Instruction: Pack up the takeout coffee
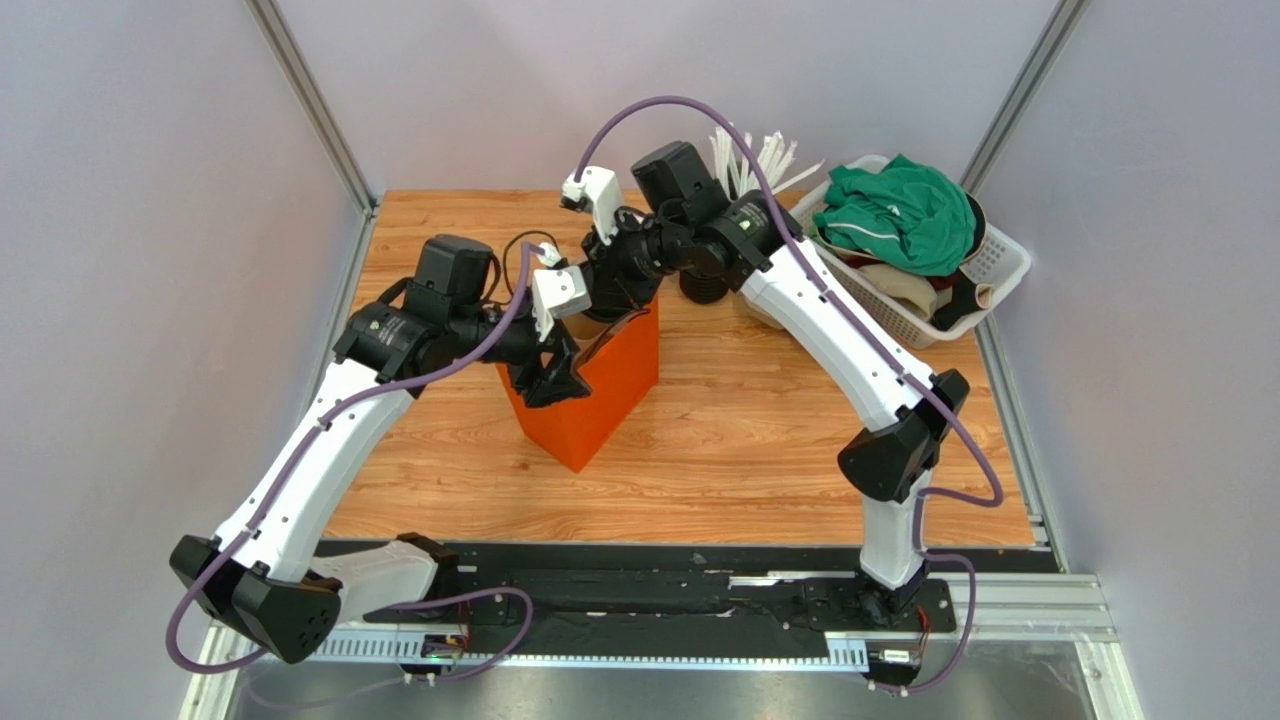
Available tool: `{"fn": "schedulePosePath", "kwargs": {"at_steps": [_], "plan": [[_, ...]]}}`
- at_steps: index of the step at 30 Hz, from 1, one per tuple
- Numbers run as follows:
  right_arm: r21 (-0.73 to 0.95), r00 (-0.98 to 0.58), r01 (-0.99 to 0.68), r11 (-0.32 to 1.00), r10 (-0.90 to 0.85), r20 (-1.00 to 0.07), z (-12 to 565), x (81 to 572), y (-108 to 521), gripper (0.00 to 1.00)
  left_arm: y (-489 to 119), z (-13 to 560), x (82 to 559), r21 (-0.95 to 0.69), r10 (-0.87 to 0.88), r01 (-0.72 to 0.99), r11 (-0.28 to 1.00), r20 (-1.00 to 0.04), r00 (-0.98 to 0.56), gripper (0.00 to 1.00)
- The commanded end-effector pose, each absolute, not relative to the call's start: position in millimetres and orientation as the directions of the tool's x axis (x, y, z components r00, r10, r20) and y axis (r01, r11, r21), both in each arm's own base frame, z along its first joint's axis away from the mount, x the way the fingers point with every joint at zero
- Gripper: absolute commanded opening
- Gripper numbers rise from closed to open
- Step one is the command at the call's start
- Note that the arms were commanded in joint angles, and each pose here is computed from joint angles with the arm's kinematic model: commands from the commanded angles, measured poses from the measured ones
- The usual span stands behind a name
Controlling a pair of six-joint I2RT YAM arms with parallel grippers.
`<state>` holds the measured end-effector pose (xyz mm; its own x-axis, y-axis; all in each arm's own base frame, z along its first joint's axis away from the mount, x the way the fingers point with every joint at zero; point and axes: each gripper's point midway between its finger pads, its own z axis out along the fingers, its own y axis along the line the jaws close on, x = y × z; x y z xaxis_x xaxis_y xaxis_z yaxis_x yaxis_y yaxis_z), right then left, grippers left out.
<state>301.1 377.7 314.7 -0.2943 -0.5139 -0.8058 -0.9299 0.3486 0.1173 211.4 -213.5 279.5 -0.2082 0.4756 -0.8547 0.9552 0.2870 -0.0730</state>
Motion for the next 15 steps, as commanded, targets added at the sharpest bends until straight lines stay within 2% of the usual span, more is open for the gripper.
{"fn": "schedulePosePath", "kwargs": {"at_steps": [1, 9, 15], "plan": [[0.128, -0.31, -0.929, 0.347, -0.541, -0.781, 303.6, 300.0, 381.8, 0.0, -204.2, 302.6, 213.0, 0.0, 0.446, 0.952, 0.305, -0.884, -0.143, 0.73], [0.133, -0.331, -0.925, 0.356, -0.582, -0.743, 280.2, 310.1, 388.1, 0.0, -190.8, 310.4, 219.3, 0.029, 0.431, 0.929, 0.37, -0.891, -0.144, 0.73], [0.139, -0.34, -0.923, 0.358, -0.593, -0.73, 267.3, 316.2, 393.6, 0.0, -177.3, 305.5, 237.2, 0.055, 0.436, 0.88, 0.471, -0.882, -0.178, 0.74]]}}
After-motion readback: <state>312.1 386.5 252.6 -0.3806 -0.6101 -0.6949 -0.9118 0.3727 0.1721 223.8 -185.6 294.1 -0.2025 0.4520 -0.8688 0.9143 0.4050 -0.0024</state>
